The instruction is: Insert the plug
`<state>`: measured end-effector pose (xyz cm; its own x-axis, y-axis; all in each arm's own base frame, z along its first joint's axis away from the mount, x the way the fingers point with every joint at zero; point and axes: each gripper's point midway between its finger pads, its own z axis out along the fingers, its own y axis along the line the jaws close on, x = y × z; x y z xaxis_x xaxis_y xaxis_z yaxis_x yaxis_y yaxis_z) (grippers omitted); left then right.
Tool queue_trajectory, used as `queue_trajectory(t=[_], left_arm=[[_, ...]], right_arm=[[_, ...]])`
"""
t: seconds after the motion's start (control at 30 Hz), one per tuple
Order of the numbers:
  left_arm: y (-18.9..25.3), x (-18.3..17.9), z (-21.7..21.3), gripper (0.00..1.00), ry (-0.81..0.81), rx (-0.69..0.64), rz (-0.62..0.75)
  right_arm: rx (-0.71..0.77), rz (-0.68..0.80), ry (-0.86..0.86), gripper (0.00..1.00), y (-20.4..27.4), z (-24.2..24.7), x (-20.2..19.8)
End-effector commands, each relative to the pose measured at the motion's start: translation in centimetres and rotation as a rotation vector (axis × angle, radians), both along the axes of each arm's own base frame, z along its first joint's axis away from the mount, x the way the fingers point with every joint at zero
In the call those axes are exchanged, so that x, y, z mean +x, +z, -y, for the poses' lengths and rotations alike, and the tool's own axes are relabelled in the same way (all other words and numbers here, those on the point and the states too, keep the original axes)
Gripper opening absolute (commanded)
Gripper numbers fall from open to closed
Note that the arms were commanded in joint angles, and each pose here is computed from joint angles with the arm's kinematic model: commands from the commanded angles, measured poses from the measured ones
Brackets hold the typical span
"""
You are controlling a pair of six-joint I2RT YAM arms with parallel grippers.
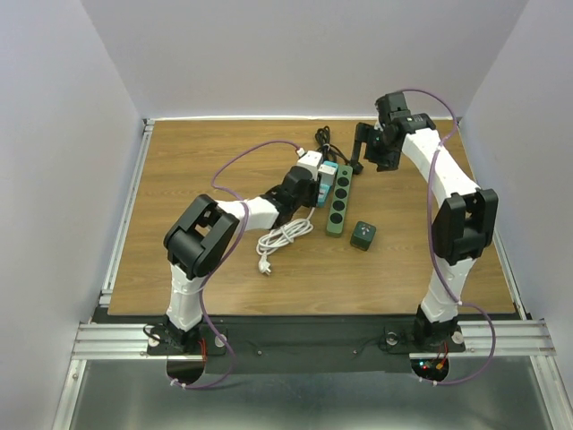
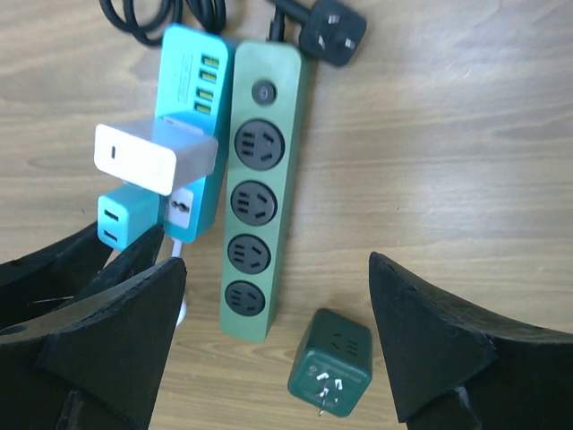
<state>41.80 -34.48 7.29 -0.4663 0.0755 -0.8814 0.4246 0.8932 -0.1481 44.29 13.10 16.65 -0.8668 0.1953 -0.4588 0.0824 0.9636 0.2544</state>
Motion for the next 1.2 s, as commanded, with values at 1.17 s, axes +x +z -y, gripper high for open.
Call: queue_trajectory(t=[1.17], left_arm=[[-7.5, -3.4, -2.1, 0.00, -0.035, 0.344, -0.303]], right_arm=[[0.002, 0.193, 0.011, 0.88, 0.5, 1.9, 2.5]])
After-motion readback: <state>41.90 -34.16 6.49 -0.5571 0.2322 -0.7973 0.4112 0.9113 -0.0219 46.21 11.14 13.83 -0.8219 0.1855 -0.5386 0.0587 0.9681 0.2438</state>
